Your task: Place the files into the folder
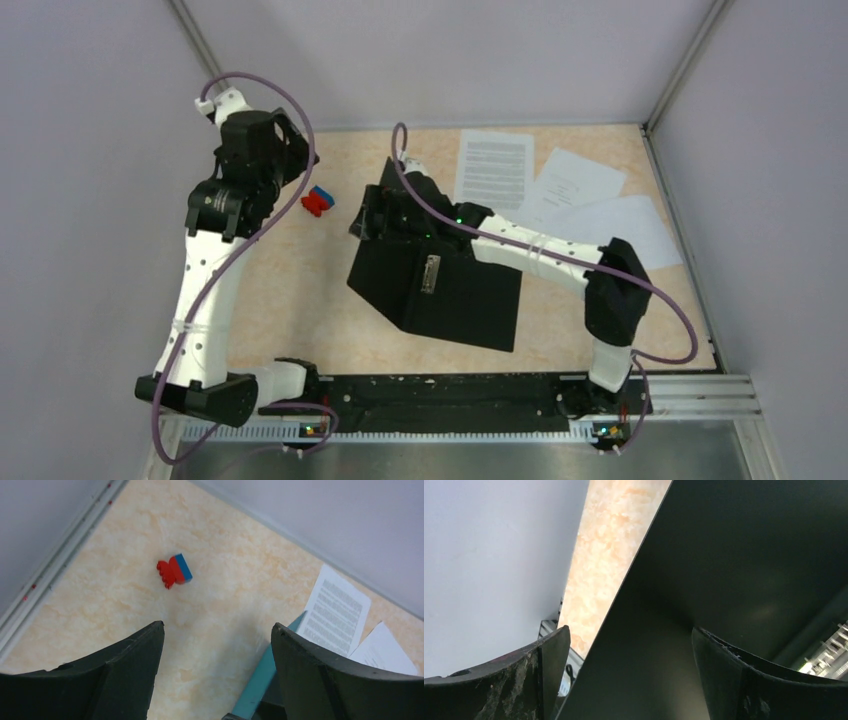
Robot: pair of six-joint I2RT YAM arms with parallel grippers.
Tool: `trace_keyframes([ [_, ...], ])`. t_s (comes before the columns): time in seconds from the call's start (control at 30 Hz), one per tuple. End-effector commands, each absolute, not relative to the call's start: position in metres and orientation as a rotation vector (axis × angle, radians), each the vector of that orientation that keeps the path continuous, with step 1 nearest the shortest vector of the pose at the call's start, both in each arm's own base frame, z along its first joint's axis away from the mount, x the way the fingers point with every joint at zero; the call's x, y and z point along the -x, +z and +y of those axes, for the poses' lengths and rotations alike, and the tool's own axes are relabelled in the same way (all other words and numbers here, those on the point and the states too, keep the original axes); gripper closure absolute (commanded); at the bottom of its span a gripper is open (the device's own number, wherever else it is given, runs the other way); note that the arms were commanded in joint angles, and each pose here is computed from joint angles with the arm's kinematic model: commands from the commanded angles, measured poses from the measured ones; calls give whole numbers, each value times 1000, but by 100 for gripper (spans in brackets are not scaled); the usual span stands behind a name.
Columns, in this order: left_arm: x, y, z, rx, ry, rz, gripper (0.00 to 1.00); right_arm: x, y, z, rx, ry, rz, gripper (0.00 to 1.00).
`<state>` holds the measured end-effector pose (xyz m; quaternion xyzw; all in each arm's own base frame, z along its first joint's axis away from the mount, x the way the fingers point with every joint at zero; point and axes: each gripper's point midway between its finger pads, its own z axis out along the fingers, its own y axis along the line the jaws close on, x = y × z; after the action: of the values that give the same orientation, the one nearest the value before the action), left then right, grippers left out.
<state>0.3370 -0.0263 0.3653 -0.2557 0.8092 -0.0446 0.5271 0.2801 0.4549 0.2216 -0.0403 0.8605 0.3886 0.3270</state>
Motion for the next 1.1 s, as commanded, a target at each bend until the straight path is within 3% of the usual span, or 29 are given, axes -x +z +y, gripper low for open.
trace_keyframes([
  [0.0, -333, 404, -10, 579, -41, 1854, 16, -280, 242, 498, 208, 1041, 2141, 8],
  [0.37, -368, 393, -55, 488, -260, 1942, 17, -259, 126, 528, 246, 1047, 2211, 6],
  [0.63, -401, 332, -98, 446, -444, 2073, 22, -274, 154, 439, 99, 857, 2180, 7],
  [0.8, -413, 264, -130, 432, -449, 2240, 25, -294, 134, 356, 7, 532, 2286, 16],
  [0.9, -404, 228, -129, 483, -414, 2311, 25, -294, 115, 339, 48, 389, 2333, 31],
  [1.07, -384, 195, -109, 586, -328, 2312, 25, -285, 84, 335, 72, 291, 2412, 38],
])
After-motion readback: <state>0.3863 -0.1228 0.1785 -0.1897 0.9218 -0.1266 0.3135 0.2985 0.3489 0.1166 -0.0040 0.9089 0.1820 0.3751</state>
